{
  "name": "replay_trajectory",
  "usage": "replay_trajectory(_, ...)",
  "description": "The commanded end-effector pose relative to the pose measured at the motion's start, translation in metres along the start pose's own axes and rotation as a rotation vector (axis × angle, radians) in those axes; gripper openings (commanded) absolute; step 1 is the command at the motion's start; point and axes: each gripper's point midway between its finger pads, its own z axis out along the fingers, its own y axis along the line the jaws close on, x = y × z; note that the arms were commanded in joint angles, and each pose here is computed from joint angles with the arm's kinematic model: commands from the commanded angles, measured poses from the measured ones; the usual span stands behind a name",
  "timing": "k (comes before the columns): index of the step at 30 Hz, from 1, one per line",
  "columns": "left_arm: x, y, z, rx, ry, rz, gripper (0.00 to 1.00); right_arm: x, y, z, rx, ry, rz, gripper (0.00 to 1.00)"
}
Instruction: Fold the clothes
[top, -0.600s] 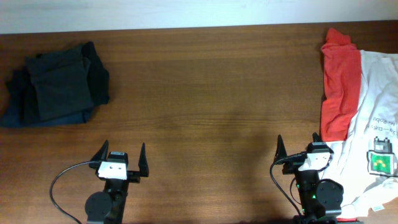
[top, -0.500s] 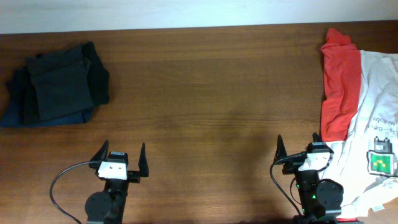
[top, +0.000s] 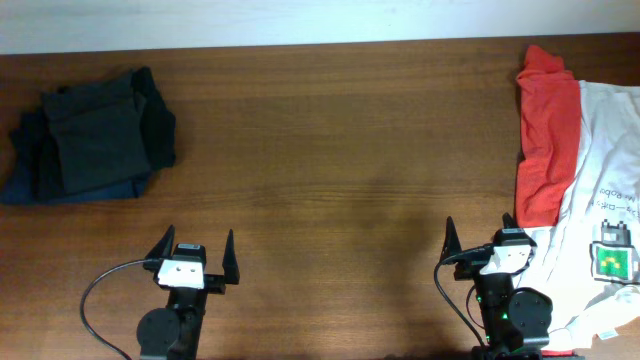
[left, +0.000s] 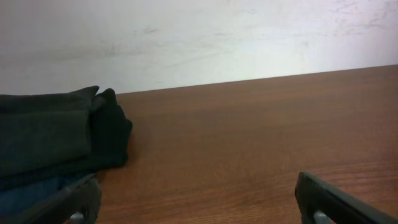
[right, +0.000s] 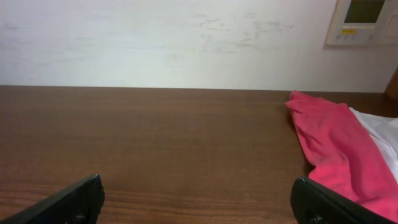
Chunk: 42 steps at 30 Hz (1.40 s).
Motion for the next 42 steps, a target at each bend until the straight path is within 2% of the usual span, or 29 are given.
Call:
replay_trajectory(1, 0.0024, 0.0004, 0.0002, -0.005, 0.001, 0.002, 0.99, 0.0031, -0.0031, 0.0001, 0.015, 0.008, -0.006, 0.99)
replay_trajectory(42, 0.002, -0.0016, 0.0001, 0.006, 0.0, -0.031, 0.99, 0.0032, -0.0028, 0.0001, 0.014, 0.008, -0.005, 0.99)
